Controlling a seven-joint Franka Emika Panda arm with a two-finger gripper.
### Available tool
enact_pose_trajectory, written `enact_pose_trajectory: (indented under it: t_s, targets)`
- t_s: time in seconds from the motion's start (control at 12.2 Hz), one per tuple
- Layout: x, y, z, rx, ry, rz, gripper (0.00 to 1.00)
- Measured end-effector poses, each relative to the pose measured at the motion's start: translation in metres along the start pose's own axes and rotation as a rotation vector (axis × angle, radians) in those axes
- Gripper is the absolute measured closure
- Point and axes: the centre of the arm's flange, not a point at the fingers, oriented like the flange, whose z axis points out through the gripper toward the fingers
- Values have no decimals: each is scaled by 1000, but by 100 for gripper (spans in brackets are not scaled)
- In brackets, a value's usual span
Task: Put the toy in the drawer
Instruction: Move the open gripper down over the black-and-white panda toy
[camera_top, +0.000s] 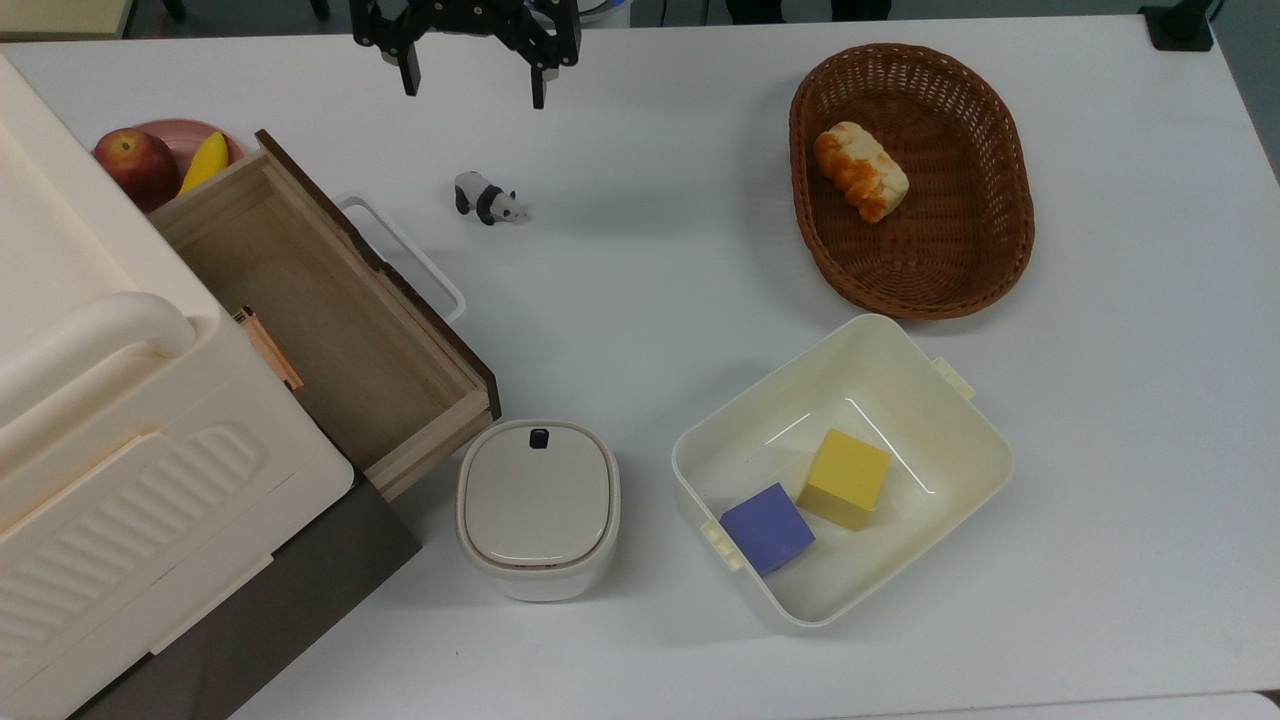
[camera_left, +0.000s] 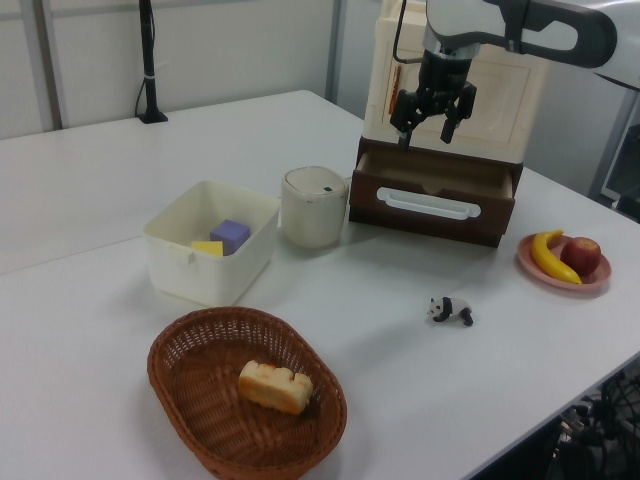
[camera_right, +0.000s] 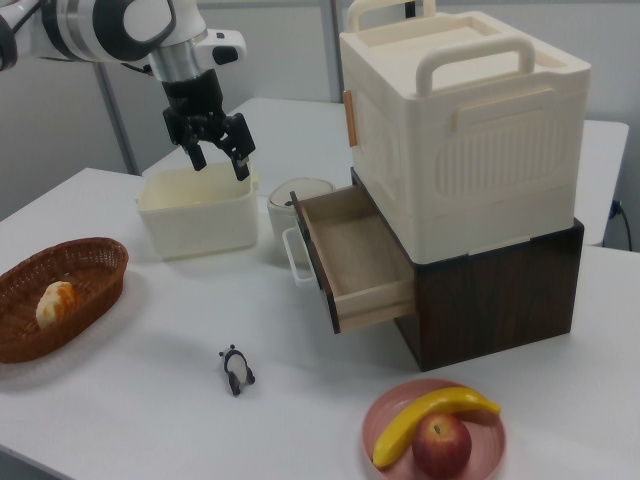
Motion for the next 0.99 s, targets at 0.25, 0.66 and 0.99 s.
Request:
enact_pose_trajectory:
  t_s: [0.25,0.66,0.99]
  targets:
    - [-2,-2,2,1,-19,-3,0]
    - [-3,-3,2,7,-25,-4,0]
    - [-4,-10,3,9,-29,-52,0]
